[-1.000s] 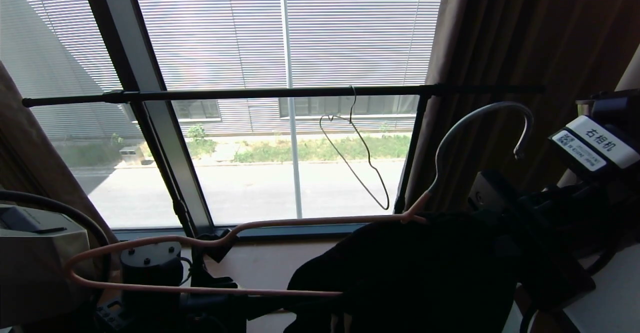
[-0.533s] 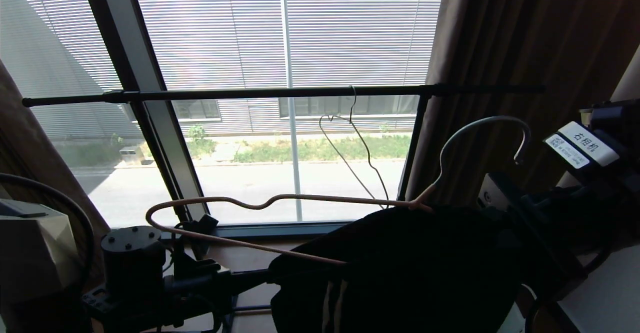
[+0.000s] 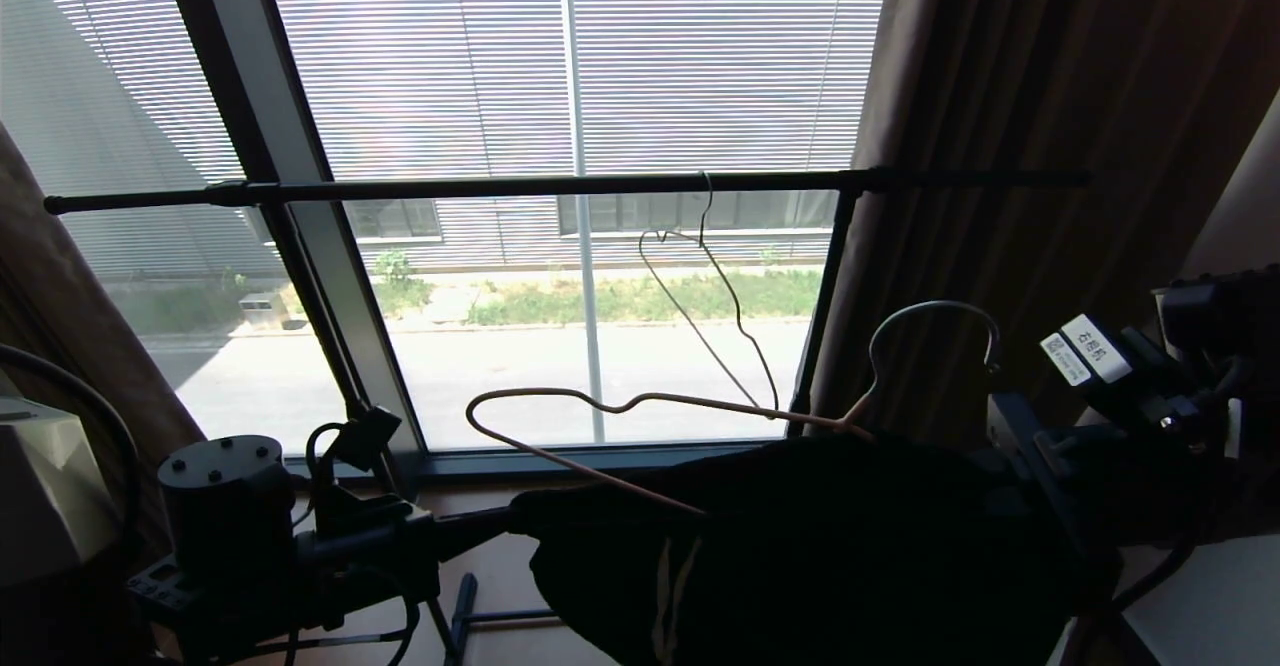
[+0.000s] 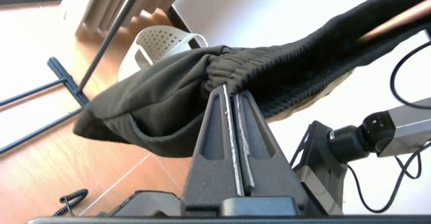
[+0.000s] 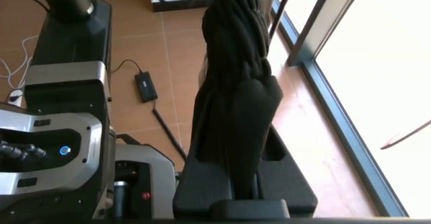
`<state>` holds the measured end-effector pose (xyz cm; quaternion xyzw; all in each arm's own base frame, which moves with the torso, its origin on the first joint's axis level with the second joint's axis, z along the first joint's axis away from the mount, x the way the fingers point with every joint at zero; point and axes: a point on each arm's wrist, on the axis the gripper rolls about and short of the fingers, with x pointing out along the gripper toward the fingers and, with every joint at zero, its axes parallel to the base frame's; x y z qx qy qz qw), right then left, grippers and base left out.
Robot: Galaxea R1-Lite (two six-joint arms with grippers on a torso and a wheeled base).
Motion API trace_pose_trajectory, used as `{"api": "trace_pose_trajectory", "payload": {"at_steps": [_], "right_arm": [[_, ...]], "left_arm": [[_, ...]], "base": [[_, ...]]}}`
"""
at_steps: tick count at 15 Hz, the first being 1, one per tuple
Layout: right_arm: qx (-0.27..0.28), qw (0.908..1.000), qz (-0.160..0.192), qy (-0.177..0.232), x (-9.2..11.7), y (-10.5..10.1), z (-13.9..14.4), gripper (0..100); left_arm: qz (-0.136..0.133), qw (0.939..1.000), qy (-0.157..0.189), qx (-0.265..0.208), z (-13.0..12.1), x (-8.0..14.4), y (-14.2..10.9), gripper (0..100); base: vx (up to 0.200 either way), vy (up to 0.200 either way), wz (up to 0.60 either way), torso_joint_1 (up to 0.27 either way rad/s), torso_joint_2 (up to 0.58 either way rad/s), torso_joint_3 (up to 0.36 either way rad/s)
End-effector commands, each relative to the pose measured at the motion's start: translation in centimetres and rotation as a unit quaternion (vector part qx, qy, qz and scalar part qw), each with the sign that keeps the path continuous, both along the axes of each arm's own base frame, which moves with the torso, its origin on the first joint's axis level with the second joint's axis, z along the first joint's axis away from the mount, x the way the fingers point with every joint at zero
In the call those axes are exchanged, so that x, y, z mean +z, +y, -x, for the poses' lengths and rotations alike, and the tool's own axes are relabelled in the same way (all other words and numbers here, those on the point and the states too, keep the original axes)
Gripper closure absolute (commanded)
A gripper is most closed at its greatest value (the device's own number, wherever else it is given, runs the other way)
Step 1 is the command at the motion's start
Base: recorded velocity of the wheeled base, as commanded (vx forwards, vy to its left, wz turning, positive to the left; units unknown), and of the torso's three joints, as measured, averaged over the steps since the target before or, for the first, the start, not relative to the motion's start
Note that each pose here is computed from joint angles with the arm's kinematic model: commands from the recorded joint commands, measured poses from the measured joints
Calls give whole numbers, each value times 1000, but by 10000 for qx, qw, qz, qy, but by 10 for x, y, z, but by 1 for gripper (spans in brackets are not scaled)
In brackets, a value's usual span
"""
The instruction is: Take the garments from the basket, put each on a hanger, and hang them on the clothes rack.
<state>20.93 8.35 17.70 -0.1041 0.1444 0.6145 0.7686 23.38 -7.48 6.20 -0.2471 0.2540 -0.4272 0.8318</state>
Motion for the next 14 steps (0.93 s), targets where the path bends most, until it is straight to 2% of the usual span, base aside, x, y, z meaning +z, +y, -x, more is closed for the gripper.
{"api": "trace_pose_trajectory", "payload": {"at_steps": [1,3,6,14], "right_arm": [[-23,9999,45,88,-5,-1,1,100],[-62,9997,115,188,-11,-2,5,100],[-357,9983,409,217,-19,-3,7,100],[-402,9956,663,526,-36,-3,18,100]], "left_arm": [[17,10000,-61,60,-2,2,3,100],[20,9999,-76,99,-3,3,4,100],[29,9998,-114,145,-4,5,6,100],[34,9996,-165,243,-7,6,11,100]], "base": [[0,0,0,0,0,0],[0,0,0,0,0,0],[0,0,0,0,0,0],[0,0,0,0,0,0]]}}
